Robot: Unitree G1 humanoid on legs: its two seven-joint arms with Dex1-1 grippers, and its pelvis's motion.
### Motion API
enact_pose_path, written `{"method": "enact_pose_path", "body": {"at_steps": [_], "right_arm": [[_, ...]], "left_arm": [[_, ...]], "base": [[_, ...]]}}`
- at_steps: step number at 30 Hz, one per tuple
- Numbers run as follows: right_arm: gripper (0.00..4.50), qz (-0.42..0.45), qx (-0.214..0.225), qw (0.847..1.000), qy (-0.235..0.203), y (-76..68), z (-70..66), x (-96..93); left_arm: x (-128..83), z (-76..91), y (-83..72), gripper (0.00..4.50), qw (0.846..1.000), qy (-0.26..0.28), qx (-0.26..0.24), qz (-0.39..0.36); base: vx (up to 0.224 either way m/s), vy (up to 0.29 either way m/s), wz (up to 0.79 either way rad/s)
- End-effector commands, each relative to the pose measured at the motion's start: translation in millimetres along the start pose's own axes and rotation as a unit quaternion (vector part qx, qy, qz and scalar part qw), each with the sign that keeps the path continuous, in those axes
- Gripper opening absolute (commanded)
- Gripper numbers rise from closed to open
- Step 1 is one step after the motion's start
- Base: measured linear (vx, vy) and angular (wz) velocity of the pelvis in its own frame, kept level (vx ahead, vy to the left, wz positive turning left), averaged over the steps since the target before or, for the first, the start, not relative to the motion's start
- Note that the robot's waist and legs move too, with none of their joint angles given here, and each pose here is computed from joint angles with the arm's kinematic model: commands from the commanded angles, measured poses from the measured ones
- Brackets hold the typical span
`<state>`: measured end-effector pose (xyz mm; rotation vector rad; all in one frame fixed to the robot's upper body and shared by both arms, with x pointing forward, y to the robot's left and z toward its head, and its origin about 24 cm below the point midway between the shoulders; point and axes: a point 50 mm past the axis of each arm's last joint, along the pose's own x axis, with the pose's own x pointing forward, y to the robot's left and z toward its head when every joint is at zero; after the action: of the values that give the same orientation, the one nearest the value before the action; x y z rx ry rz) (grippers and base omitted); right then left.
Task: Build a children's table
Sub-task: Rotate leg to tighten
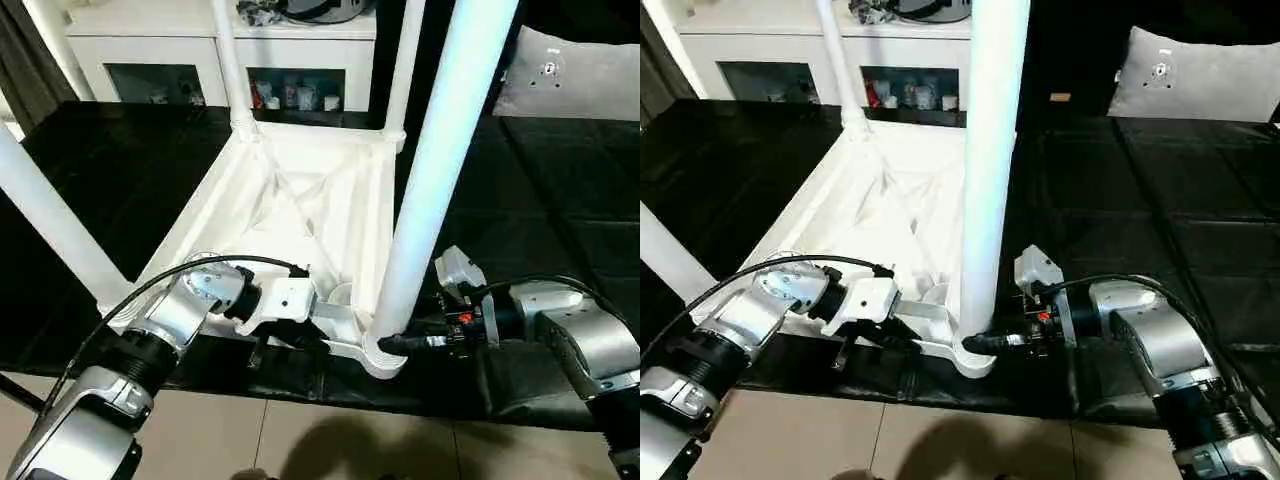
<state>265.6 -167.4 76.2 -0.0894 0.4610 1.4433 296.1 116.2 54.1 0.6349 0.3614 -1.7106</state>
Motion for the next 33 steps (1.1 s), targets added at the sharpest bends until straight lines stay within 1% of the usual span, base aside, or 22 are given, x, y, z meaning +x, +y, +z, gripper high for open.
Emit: {"method": "enact_pose_path", "body": {"at_steps": [1, 3, 4, 5, 7, 9, 10, 13, 16, 17, 18, 19, 20, 21, 24, 25, 26, 27, 28, 31, 33], "right_arm": [[2.1, -0.017, 0.009, 1.0, -0.022, 0.1, 3.3, 4.8], [2.07, -0.065, 0.013, 0.997, -0.04, -5.7, 4.9, 9.4], [2.07, -0.067, 0.014, 0.997, -0.04, -6.0, 5.0, 9.7], [2.05, -0.13, 0.023, 0.99, -0.053, -13.2, 7.3, 19.4], [2.02, -0.172, 0.031, 0.983, -0.053, -18.2, 8.4, 26.9], [2.01, -0.242, 0.058, 0.967, -0.05, -28.7, 9.3, 35.6], [2.0, -0.263, 0.066, 0.961, -0.048, -31.7, 9.7, 38.1], [1.99, -0.336, 0.09, 0.937, -0.045, -41.9, 11.6, 48.0], [1.99, -0.359, 0.09, 0.928, -0.047, -44.5, 15.1, 59.8], [1.99, -0.359, 0.082, 0.928, -0.055, -44.4, 17.3, 63.5], [2.32, -0.351, 0.081, 0.93, -0.069, -43.6, 19.4, 66.4], [2.52, -0.347, 0.075, 0.932, -0.076, -43.0, 20.7, 66.6], [2.52, -0.345, 0.072, 0.933, -0.079, -42.7, 21.3, 66.4], [2.68, -0.342, 0.068, 0.934, -0.083, -41.8, 22.2, 65.2], [2.75, -0.333, 0.059, 0.937, -0.088, -39.5, 22.3, 57.3], [2.98, -0.333, 0.058, 0.937, -0.088, -39.4, 22.3, 56.9], [3.05, -0.327, 0.054, 0.939, -0.089, -38.2, 22.0, 54.9], [3.05, -0.312, 0.043, 0.945, -0.091, -35.5, 20.8, 48.4], [3.08, -0.31, 0.041, 0.946, -0.091, -35.1, 20.6, 47.3], [3.47, -0.265, 0.023, 0.959, -0.096, -28.1, 18.4, 30.4], [3.53, -0.226, 0.006, 0.971, -0.083, -21.8, 15.8, 15.2]], "left_arm": [[6.4, 9.9, 0.0, 0.0, 1.0, -0.012, 0.01, -0.02], [8.6, 11.7, 2.7, 0.0, 1.0, -0.016, -0.008, -0.005], [8.7, 11.9, 2.9, 0.0, 1.0, -0.016, -0.009, -0.004], [12.4, 15.0, 7.8, 0.0, 0.999, -0.023, -0.033, 0.022], [15.7, 17.7, 11.6, 0.0, 0.998, -0.023, -0.049, 0.043], [21.9, 22.5, 18.3, 0.0, 0.994, -0.028, -0.07, 0.079], [24.0, 24.0, 20.2, 0.0, 0.993, -0.029, -0.076, 0.09], [34.5, 32.6, 29.1, 0.0, 0.985, -0.035, -0.097, 0.138], [44.1, 41.9, 36.9, 0.0, 0.977, -0.038, -0.111, 0.179], [46.9, 44.9, 38.8, 0.0, 0.975, -0.037, -0.11, 0.189], [49.0, 47.2, 40.2, 0.0, 0.973, -0.039, -0.111, 0.197], [49.6, 48.3, 41.0, 0.0, 0.973, -0.04, -0.112, 0.199], [49.9, 48.8, 41.4, 0.0, 0.972, -0.041, -0.112, 0.201], [49.2, 48.8, 42.0, 0.0, 0.972, -0.038, -0.11, 0.204], [42.7, 43.1, 40.8, 0.0, 0.973, -0.022, -0.103, 0.206], [42.3, 42.7, 40.6, 0.0, 0.973, -0.021, -0.103, 0.206], [40.4, 40.7, 40.1, 0.0, 0.973, -0.019, -0.104, 0.206], [35.4, 35.2, 38.5, 0.0, 0.974, -0.012, -0.101, 0.203], [34.5, 34.4, 38.2, 0.0, 0.974, -0.011, -0.1, 0.202], [24.9, 25.8, 34.8, 0.0, 0.979, -0.005, -0.09, 0.182], [17.9, 21.4, 32.4, 0.0, 0.984, 0.003, -0.077, 0.161]], "base": [[0.0, 0.0, 0.0], [0.0, 0.0, 0.0], [0.0, 0.0, 0.0], [0.0, 0.0, 0.0], [0.0, 0.0, 0.0], [0.0, 0.0, 0.0], [0.0, 0.0, 0.0], [0.0, 0.0, 0.0], [0.0, 0.0, 0.0], [0.0, 0.0, 0.0], [0.0, 0.0, 0.0], [0.0, 0.0, 0.0], [0.0, 0.0, 0.0], [0.0, 0.0, 0.0], [0.0, 0.0, 0.0], [0.0, 0.0, 0.0], [0.0, 0.0, 0.0], [0.0, 0.0, 0.0], [0.0, 0.0, 0.0], [0.0, 0.0, 0.0], [0.0, 0.0, 0.0]]}}
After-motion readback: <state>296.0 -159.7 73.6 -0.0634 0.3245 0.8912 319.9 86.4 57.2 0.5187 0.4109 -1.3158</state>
